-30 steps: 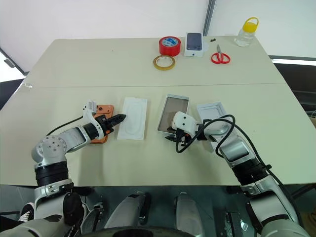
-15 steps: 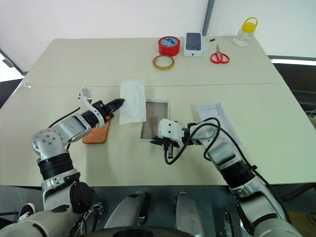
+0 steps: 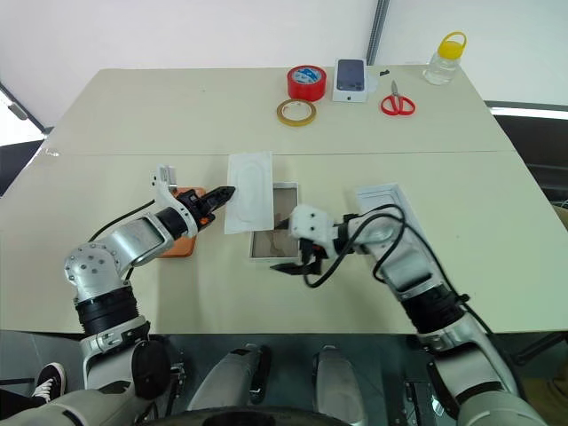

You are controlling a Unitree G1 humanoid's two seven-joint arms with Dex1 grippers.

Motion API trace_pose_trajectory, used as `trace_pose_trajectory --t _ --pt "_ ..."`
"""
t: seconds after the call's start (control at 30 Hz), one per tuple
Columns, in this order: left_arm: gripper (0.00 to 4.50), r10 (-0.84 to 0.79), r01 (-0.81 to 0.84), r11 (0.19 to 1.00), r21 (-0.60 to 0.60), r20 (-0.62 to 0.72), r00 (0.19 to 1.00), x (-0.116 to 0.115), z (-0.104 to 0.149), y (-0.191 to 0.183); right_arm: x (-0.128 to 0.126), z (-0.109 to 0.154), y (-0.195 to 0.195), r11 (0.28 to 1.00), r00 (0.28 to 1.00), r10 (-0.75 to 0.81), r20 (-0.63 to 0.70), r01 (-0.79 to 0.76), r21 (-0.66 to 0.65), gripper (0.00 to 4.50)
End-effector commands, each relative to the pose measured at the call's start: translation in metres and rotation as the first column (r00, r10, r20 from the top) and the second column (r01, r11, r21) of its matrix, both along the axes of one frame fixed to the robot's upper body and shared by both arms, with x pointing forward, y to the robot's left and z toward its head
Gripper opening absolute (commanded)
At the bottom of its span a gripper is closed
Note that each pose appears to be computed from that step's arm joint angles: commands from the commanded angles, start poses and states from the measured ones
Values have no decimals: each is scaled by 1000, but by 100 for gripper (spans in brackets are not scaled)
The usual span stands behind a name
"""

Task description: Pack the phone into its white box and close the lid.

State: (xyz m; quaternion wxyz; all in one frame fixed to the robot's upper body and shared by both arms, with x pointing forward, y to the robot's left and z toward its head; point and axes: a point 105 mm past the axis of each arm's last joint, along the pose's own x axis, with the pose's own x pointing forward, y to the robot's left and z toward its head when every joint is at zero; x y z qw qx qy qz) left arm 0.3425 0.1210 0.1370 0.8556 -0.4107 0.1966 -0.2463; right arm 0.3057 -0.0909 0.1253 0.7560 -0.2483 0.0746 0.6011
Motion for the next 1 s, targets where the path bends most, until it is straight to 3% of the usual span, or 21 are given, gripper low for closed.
trace_pose_trajectory --t 0.03,0.2,0.83,0.87,0.93,1.0 --pt "0 -32 33 999 -4 46 998 -3 9 -13 7 16 -32 996 994 -92 54 91 15 408" --pt "0 -68 68 998 12 18 998 -4 -2 -29 24 20 -70 971 966 -237 103 237 14 408" --pt "0 -46 46 998 33 -4 999 -9 -13 -33 40 21 -65 960 945 -281 165 274 65 408" --pt "63 -41 41 999 27 9 999 -9 -10 -32 41 21 -66 959 945 -282 166 274 66 414" --pt "140 -34 34 999 29 15 999 -9 -8 -31 42 21 -67 959 944 -284 167 277 65 414" --pt "247 -51 51 998 45 11 999 -11 -10 -32 44 21 -66 959 944 -283 170 276 65 414"
